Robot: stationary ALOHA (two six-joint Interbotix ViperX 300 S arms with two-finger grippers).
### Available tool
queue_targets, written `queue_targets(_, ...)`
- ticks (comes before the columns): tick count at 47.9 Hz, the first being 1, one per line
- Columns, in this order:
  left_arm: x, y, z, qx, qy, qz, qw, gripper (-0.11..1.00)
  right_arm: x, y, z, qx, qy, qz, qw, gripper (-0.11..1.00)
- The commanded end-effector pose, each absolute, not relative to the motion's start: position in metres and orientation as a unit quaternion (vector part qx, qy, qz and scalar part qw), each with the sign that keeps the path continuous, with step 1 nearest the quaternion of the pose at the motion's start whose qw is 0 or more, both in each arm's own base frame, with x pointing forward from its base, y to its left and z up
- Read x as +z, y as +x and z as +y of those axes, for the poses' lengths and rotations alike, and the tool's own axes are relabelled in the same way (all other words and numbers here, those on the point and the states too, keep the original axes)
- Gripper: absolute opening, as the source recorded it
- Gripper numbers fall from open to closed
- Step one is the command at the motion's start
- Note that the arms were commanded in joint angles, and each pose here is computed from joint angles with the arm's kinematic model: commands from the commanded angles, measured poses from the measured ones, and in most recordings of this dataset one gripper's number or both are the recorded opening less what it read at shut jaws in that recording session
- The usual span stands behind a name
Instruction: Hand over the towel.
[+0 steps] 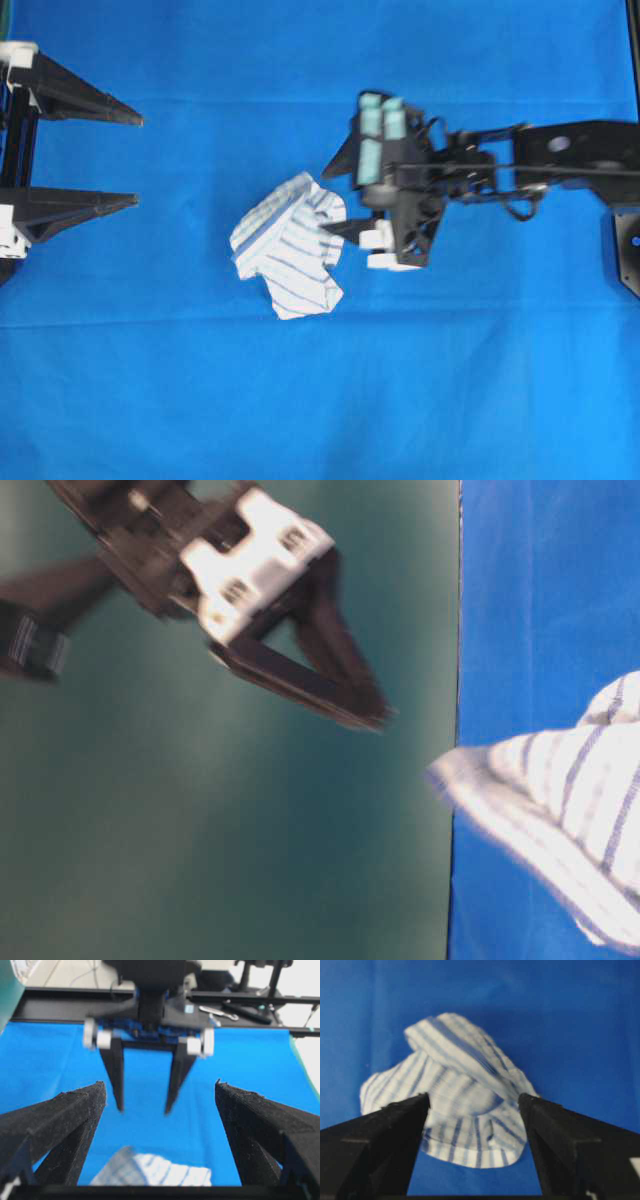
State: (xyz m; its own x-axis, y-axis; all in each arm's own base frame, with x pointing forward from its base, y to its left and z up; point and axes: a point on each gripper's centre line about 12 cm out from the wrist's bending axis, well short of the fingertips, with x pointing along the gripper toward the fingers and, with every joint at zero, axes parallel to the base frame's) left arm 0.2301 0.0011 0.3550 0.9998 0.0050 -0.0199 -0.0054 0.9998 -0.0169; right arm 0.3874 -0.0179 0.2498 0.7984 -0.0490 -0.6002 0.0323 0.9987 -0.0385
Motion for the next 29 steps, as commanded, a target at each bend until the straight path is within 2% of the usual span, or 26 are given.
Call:
queue_targets(1,0.36,0.231,0.001,0.003,-0.008,0.003,1.0,0.9,0.279,0.373,-0.016,-0.021,-0.017,0.277,0.961,0.71)
queue_targets(7,0.361,0.23,0.001,0.003,-0.008,0.002,1.0,0.9,0.298,0.35,-0.015,-0.02,-0.018,0.234,0.972,0.71)
queue_targets(16,0.359,0.231,0.001,0.003,-0.008,0.004,1.0,0.9,0.323,0.314,-0.012,-0.018,-0.02,0.133,0.991,0.71)
queue_targets(29,0.359,0.232,0.001,0.003,-0.008,0.005,1.0,0.9,0.327,0.294,-0.015,-0.023,-0.017,0.073,0.997,0.71)
